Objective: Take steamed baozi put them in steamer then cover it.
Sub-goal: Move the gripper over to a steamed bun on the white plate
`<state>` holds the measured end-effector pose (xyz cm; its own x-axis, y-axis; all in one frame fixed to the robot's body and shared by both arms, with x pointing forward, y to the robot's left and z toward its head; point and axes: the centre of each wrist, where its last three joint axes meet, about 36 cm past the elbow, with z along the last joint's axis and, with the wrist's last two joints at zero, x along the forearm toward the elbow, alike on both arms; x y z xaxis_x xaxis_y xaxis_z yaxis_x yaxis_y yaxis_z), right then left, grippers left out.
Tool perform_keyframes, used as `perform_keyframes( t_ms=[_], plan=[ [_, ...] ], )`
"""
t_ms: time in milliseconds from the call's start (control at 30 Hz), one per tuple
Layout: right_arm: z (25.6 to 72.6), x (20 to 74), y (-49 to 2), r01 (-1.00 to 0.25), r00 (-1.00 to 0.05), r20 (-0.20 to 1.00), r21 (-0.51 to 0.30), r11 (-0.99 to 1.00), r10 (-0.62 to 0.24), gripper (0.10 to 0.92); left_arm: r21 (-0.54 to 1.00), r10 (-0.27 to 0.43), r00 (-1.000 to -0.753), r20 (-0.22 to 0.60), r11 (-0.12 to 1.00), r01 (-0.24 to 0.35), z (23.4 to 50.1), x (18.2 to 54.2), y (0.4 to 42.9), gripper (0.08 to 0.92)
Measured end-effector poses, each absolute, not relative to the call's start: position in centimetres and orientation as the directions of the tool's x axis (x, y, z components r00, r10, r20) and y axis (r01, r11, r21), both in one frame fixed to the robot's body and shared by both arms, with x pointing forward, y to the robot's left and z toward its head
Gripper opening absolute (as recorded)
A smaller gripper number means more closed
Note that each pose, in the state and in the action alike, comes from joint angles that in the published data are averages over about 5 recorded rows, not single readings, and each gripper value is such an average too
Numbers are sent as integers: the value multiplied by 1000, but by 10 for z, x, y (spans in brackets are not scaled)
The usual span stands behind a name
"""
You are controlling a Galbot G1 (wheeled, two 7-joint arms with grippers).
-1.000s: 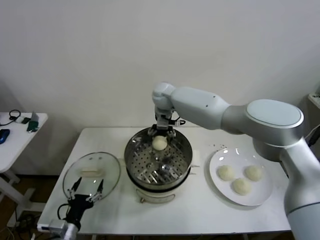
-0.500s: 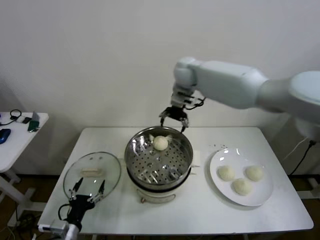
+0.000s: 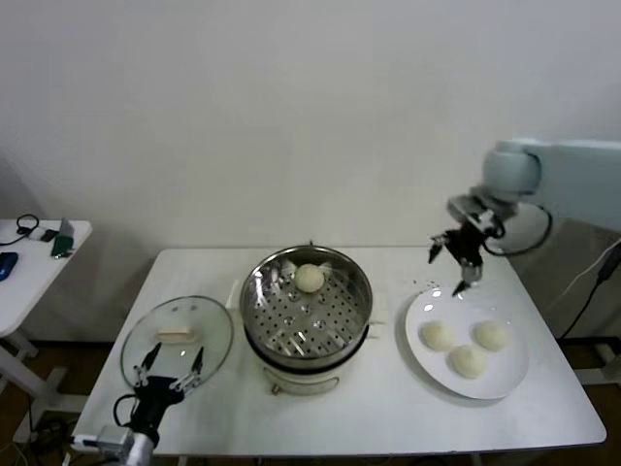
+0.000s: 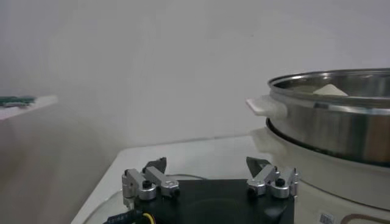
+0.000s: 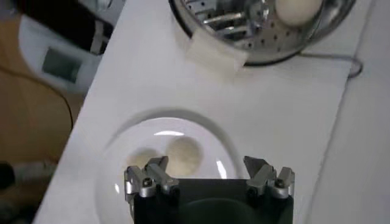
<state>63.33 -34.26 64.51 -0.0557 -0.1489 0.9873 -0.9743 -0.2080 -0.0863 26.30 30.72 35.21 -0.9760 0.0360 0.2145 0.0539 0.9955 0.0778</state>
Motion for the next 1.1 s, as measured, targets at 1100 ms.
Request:
perform_keyframes(
  t_ms=[1100],
  plan=[
    [460,615,-354,-990,-126,990,-121,78,-70,791,78,10,-974,225,997,28,349,257,309,823]
  ],
)
